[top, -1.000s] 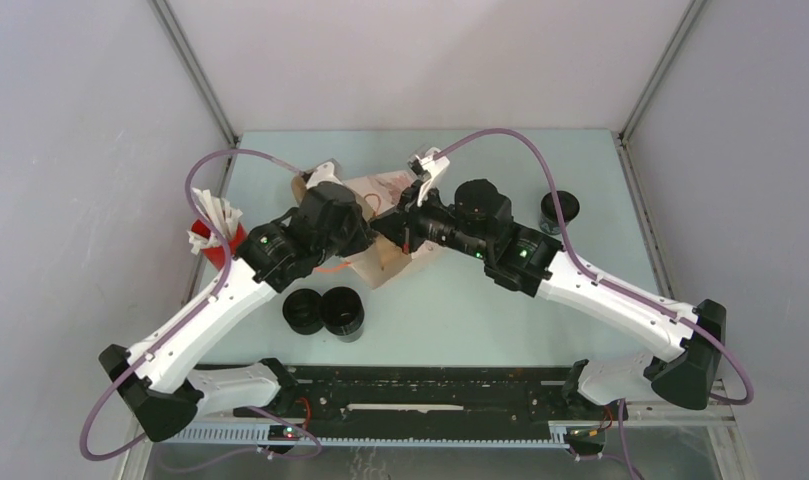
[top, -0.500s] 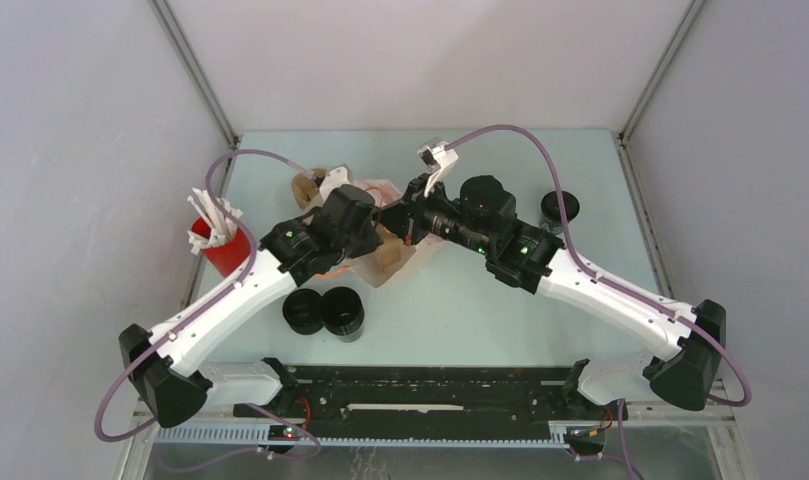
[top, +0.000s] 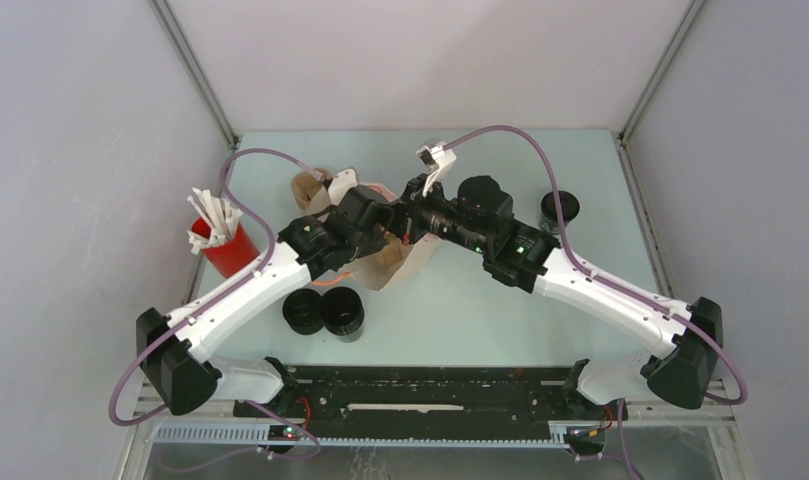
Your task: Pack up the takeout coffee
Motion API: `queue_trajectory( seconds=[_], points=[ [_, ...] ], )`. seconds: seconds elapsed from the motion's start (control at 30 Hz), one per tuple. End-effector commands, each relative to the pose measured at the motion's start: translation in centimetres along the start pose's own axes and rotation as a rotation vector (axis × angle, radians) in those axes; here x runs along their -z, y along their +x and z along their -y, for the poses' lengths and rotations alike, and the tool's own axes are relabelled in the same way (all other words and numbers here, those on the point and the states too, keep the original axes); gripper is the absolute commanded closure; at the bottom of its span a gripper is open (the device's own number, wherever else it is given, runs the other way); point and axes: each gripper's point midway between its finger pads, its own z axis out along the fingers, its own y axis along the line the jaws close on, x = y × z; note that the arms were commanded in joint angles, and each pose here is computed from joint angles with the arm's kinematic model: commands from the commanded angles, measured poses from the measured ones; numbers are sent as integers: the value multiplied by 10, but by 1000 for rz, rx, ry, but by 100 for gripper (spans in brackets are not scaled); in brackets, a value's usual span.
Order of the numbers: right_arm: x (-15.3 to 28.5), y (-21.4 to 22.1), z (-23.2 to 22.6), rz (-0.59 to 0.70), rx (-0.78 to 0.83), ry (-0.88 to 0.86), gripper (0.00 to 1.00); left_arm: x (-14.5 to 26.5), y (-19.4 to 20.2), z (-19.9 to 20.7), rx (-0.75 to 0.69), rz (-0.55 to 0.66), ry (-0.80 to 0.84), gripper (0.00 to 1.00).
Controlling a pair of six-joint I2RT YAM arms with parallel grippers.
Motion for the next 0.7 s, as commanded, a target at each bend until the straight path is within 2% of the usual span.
queue_trajectory(
  seconds=[0.0, 0.07, 0.2, 0.3, 0.47, 0.67],
  points=[
    [-4, -9, -7, 34, -11, -36, 100, 3, -7, 7, 29, 42, 46, 87],
    [-4, -9, -7, 33, -9, -36, 100, 4, -7, 8, 26, 44, 53, 82],
    [-4, -8, -4, 27, -6, -28, 100, 8, -6, 13, 12, 44, 112, 64],
    [-3, -7, -2, 21, 3, -19, 100, 16, -6, 18, 6, 60, 191, 55],
    [1, -3, 4, 1, 42, 1, 100, 38, -6, 17, -48, 96, 310, 30],
    [9, 0, 24, -27, 94, 78, 100, 89, -10, 26, -161, 92, 504, 19]
  ],
)
